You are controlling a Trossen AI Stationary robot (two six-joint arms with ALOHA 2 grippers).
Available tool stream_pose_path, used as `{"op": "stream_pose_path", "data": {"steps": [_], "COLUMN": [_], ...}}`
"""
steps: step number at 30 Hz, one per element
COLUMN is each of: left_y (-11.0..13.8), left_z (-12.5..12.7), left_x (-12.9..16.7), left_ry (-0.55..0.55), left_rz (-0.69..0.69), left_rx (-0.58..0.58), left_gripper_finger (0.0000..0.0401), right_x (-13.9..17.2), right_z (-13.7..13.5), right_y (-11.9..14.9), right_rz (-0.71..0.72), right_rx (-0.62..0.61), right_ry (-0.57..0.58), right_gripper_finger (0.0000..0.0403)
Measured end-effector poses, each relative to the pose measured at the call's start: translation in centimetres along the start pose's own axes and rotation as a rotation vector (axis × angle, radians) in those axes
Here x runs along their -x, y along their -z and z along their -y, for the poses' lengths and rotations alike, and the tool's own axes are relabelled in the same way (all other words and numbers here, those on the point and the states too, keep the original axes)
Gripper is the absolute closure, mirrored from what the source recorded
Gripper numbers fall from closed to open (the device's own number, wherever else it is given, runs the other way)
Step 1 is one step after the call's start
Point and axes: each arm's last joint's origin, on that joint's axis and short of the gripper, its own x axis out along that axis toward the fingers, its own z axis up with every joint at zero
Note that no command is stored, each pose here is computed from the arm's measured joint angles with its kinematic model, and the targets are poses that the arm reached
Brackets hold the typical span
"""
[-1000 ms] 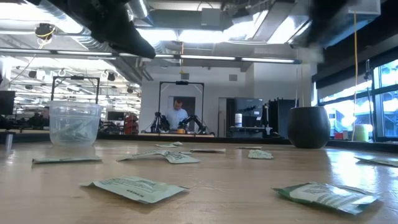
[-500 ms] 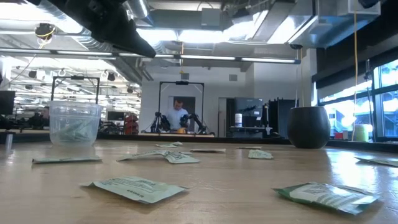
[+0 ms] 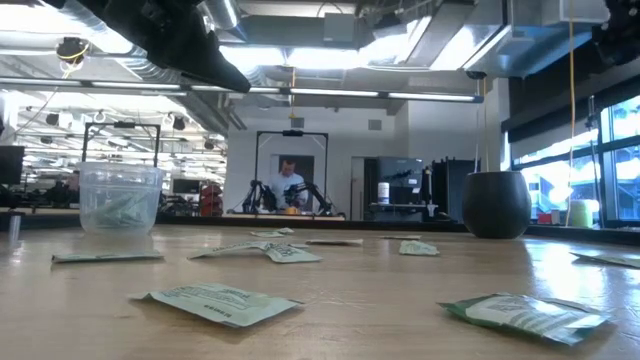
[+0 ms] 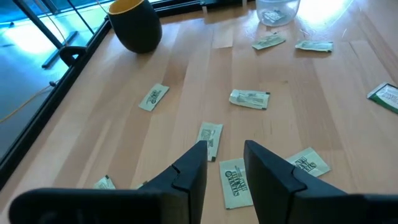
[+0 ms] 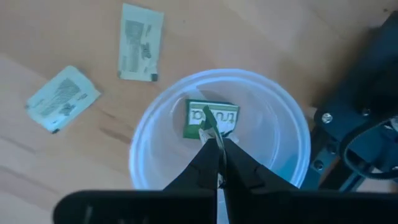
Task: Pick and place Stevia / Truvia into bins
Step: Put the green stevia packet into the right transparent container
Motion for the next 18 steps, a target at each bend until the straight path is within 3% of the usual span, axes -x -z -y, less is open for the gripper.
{"op": "stream_pose_path", "data": {"steps": [11,18], "left_y": [0.00,0.00], "left_z": [0.00,0.00], "left_x": [0.00,0.00], "left_ry": [0.000,0.001], "left_rz": [0.000,0.000], "left_rx": [0.000,0.000], "left_gripper_finger": [0.0303,0.0305], "right_x": [-0.60,-0.47], "right_z": [-0.02,0.04], "right_y": [0.06,0.04], "right_rz": [-0.001,-0.002], "right_rx": [0.002,0.004], "right_ry": [-0.007,0.000], "right_gripper_finger": [0.0390,0.0325]}}
